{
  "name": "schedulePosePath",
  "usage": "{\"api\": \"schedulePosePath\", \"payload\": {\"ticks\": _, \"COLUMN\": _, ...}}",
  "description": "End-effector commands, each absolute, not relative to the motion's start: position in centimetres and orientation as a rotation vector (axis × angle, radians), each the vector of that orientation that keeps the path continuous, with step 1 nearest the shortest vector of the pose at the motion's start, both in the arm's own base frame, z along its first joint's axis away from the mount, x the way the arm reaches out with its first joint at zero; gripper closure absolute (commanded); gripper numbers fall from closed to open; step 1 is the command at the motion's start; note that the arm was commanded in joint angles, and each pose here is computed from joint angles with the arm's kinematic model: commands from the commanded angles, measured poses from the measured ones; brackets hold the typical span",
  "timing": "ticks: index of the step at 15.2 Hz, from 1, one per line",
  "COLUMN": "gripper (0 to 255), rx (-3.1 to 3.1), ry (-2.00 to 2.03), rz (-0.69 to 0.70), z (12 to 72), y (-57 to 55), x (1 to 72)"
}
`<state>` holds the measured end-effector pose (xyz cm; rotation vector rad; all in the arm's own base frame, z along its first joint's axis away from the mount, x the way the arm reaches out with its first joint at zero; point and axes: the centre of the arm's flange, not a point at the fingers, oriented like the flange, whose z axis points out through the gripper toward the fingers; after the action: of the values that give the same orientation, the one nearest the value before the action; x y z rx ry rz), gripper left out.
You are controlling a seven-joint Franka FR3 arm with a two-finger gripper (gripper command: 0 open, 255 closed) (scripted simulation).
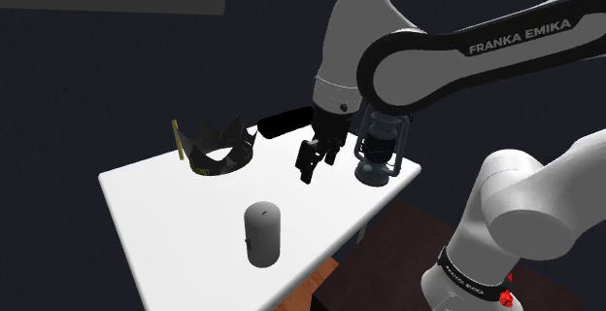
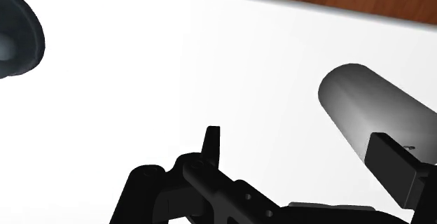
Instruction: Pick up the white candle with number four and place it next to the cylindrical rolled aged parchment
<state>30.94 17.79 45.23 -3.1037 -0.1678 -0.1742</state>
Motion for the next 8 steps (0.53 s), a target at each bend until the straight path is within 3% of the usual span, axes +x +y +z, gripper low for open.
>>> {"api": "schedulePosePath", "payload": {"ticks": 1, "gripper": 0, "rx": -3.088, "ry": -0.201, "rz": -0.202, "z": 43.9, "y": 19.8, "x": 30.8}}
{"api": "schedulePosePath", "payload": {"ticks": 8, "gripper": 0, "rx": -3.034, "ry": -0.316, "rz": -0.287, "z": 39.3, "y": 27.2, "x": 29.9}}
